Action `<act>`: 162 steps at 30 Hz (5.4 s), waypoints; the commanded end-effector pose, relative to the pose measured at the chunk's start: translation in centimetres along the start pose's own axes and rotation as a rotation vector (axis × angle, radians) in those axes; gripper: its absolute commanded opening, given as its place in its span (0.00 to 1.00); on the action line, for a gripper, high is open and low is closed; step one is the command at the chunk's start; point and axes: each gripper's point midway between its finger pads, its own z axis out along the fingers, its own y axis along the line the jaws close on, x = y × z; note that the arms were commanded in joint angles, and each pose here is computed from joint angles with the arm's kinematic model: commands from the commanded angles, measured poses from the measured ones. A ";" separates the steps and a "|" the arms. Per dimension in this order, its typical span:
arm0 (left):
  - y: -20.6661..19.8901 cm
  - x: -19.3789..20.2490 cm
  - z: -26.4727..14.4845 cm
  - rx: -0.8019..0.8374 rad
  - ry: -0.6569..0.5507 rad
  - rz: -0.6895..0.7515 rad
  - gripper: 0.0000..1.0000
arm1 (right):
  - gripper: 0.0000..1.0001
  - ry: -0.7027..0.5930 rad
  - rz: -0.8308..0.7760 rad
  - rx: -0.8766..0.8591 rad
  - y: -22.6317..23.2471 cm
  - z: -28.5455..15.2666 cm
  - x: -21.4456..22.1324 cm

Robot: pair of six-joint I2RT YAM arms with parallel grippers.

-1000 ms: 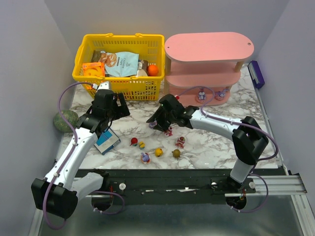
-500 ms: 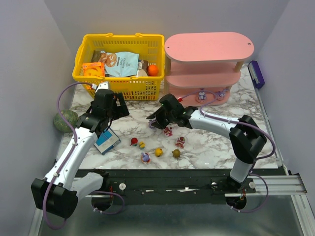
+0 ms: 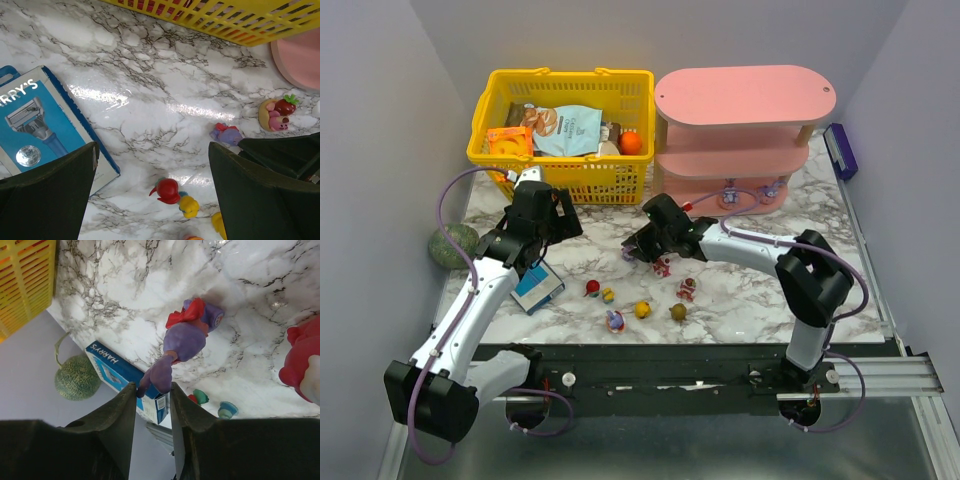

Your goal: Place and organize the plastic toys onto the shelf

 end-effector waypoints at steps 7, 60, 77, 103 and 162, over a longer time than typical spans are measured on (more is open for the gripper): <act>0.0 -1.5 -0.4 -0.021 -0.042 0.003 0.99 | 0.32 -0.056 -0.002 0.008 0.2 1.4 -1.2; -0.8 -0.7 0.7 0.008 0.005 0.012 0.99 | 0.01 -0.383 -0.039 0.168 -3.1 -7.6 -18.3; -0.5 -0.7 1.5 -0.017 0.019 0.030 0.99 | 0.02 -0.408 0.013 0.111 -1.8 -5.8 -20.2; -0.5 -0.4 1.8 -0.023 0.034 0.035 0.99 | 0.04 -0.481 0.034 0.046 -0.9 -6.4 -21.8; -0.5 -0.4 1.8 -0.027 0.039 0.037 0.99 | 0.45 -0.481 0.021 -0.053 1.4 -5.4 -23.2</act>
